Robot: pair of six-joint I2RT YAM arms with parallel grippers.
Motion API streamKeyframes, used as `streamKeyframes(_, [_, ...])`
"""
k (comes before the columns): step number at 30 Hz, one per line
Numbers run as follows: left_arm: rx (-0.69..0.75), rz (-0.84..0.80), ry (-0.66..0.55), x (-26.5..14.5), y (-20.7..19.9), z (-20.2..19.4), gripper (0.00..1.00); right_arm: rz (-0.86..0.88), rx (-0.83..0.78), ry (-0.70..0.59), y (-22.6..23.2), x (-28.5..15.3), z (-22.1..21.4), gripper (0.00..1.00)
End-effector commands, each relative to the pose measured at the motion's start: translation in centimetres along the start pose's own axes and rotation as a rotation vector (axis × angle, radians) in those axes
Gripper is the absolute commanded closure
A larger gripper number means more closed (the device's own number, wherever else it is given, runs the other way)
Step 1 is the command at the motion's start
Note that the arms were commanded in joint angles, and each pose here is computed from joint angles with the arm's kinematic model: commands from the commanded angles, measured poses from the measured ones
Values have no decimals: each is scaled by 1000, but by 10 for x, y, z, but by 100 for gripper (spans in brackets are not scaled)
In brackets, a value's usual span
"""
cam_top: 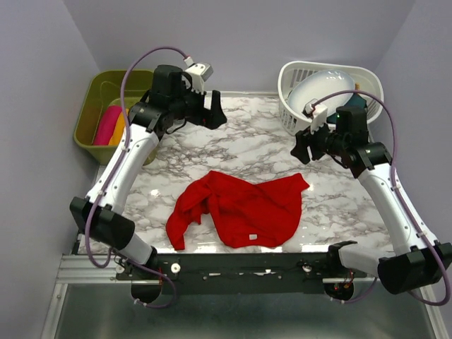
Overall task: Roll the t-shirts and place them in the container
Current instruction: Flatten out the T-shirt at the center of the board.
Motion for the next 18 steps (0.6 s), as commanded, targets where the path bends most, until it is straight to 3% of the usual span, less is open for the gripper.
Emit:
streamKeyframes(1, [-531, 51, 81, 11, 32, -21, 1, 115, -87, 76, 1, 21, -28, 31])
streamKeyframes(2, [-599, 17, 103, 24, 42, -25, 1, 125, -88, 91, 0, 27, -34, 30])
streamKeyframes(4, [-650, -6, 28, 23, 58, -1, 1, 138, -98, 111, -2, 36, -41, 30])
streamKeyframes(8, [-669, 36, -21, 32, 71, 18, 1, 171, -86, 140, -4, 48, -47, 31])
streamKeyframes(18, [-494, 17, -21, 24, 43, 37, 1, 238, -78, 119, 1, 51, -27, 30])
Point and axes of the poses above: each gripper's point midway between its finger pads, its own x axis out along the fingers, its own y axis along the line the jaws close on, z = x × y, the point moved 5 cm from there along -x, back along the fingers, and after that the axes turned 10 degrees about x, right-handed, at the moved point
